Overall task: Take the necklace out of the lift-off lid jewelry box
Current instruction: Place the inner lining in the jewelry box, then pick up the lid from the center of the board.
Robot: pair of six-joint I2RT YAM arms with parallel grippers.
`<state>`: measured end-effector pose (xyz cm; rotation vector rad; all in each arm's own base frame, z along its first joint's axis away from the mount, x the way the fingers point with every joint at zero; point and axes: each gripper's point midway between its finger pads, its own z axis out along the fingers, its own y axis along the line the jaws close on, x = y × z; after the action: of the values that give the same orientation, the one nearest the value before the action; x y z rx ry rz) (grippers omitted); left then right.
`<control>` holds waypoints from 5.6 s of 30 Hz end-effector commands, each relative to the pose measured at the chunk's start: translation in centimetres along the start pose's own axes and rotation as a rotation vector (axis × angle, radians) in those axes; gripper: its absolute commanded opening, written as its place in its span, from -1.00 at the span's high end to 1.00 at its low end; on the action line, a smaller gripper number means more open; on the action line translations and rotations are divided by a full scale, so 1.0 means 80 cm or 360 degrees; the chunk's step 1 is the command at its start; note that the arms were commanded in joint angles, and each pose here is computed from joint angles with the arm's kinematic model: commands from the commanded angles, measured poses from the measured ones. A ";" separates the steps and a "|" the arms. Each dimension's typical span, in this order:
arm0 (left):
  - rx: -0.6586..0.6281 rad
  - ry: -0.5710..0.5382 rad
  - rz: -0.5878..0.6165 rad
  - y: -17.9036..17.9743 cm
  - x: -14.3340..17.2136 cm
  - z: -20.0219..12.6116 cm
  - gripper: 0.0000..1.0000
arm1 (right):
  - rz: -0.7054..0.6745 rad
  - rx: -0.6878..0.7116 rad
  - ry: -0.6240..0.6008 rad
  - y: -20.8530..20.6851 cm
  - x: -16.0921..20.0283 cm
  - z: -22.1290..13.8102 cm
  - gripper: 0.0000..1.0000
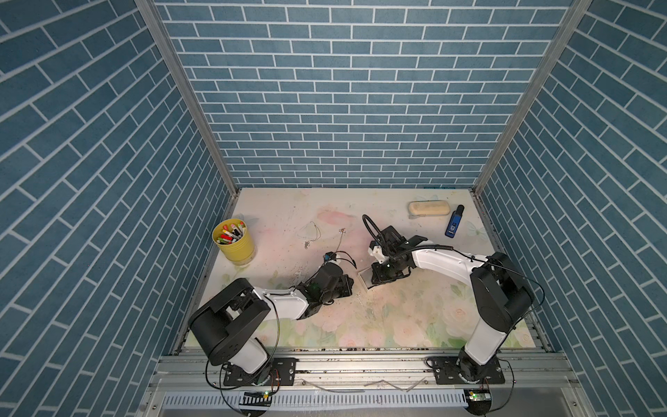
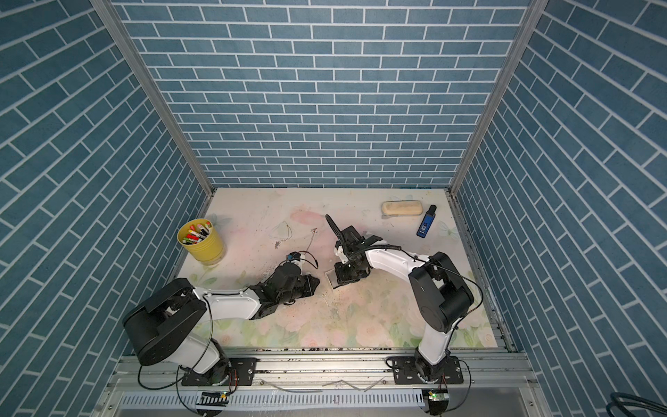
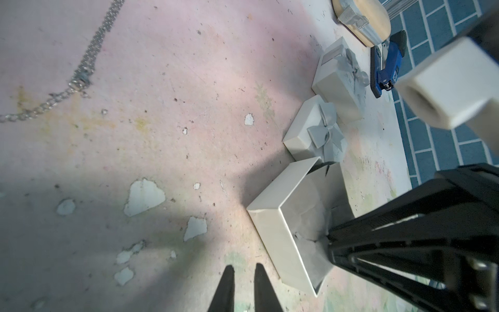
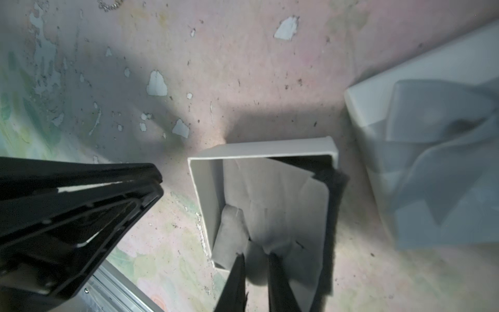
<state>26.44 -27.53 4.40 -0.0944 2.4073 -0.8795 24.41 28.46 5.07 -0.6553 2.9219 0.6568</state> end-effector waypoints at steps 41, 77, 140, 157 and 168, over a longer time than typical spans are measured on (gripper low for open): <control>0.0033 -0.0011 0.0052 -0.008 -0.013 0.006 0.68 | -0.0234 0.0262 -0.0097 -0.014 -0.041 0.018 0.45; -0.0048 0.0018 0.0063 0.009 -0.025 -0.009 0.27 | -0.0416 0.0252 -0.0188 -0.050 -0.048 -0.086 -0.30; -0.0091 0.0065 0.0092 0.015 -0.018 -0.012 0.10 | -0.0554 0.0286 0.0166 -0.097 -0.069 0.012 -0.56; -0.0074 0.0049 0.0079 0.011 -0.021 -0.015 0.11 | -0.0361 0.0348 -0.0015 -0.088 -0.067 -0.045 -0.19; 0.0009 0.0042 -0.0015 -0.004 -0.014 -0.005 0.32 | -0.0122 0.0113 -0.0123 -0.047 -0.054 -0.074 -0.13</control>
<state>27.01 -26.30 5.04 -0.0861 2.4487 -0.8537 31.65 23.98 9.85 -0.8004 2.7529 0.4323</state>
